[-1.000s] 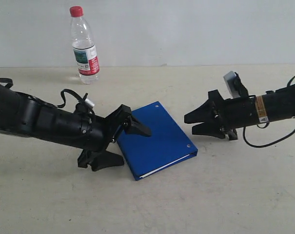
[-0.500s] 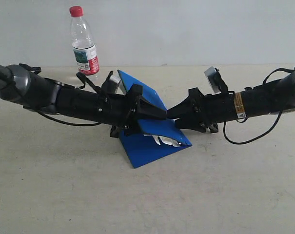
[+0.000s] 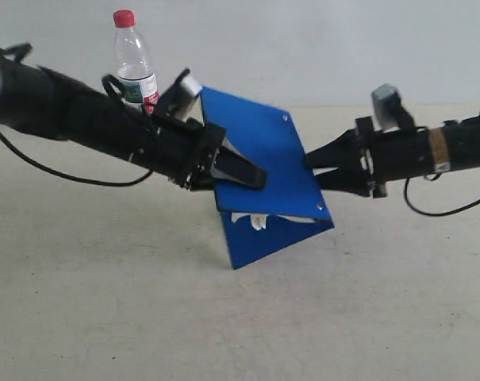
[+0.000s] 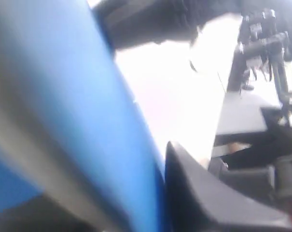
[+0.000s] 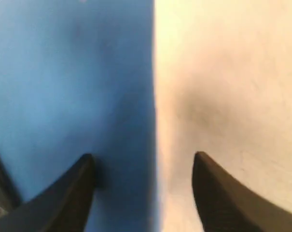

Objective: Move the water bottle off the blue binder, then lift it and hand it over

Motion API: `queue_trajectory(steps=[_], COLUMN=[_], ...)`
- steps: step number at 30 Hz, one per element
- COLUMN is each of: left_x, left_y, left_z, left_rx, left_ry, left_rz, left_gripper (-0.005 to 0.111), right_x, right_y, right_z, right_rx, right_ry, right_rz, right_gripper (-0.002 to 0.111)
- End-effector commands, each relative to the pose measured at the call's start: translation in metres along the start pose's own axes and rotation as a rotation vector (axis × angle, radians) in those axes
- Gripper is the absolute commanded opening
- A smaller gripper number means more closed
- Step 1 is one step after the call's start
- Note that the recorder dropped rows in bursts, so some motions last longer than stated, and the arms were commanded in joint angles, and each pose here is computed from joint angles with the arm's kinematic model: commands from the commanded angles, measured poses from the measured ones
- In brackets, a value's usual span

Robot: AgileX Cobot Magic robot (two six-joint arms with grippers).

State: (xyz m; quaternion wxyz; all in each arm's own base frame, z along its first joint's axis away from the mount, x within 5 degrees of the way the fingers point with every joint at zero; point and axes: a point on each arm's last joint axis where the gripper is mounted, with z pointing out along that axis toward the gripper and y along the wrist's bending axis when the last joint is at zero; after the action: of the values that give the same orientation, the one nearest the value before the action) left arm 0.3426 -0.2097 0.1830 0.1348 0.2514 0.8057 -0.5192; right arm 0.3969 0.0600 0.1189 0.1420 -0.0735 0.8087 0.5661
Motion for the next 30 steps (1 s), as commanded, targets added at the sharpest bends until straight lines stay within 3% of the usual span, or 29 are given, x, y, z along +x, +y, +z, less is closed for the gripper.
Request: queue_trajectory(steps=[1,3,9,14,18,20,26,30], left_x=[-0.005,0.000,0.008,0.003,-0.021,-0.025,-0.027,-0.032], left_y=[-0.077,-0.085,-0.084,-0.089,-0.080,-0.075,-0.067,-0.057], left_z=[-0.029,-0.034,-0.034,-0.037,-0.048,-0.053,-0.056,-0.060], left_rx=[0.160,0.152,0.155,0.184,-0.092,-0.177,-0.236,-0.353], left_ry=[-0.017,-0.010,-0.006,-0.065,-0.315,-0.348,-0.368,-0.424], left_rz=[0.135,0.141,0.151,0.163,0.182,0.204,0.245,0.218], left_gripper=[0.004,0.004,0.004,0.004,0.004,0.004,0.004,0.004], right_x=[-0.004,0.003,0.017,0.016,0.008,0.005,0.002,0.006], right_y=[-0.008,-0.006,0.012,0.010,-0.003,-0.011,-0.033,-0.036], right_z=[-0.026,-0.015,0.030,0.027,-0.004,-0.023,-0.082,-0.094], right_rx=[0.073,0.064,0.020,0.023,0.052,0.071,0.121,0.129], right_ry=[-0.065,-0.033,0.077,0.081,-0.005,-0.050,-0.189,-0.218], right_rz=[0.054,0.055,-0.065,-0.125,-0.090,-0.053,0.070,0.111], right_gripper=[0.070,0.076,0.075,0.075,0.075,0.075,0.075,0.075])
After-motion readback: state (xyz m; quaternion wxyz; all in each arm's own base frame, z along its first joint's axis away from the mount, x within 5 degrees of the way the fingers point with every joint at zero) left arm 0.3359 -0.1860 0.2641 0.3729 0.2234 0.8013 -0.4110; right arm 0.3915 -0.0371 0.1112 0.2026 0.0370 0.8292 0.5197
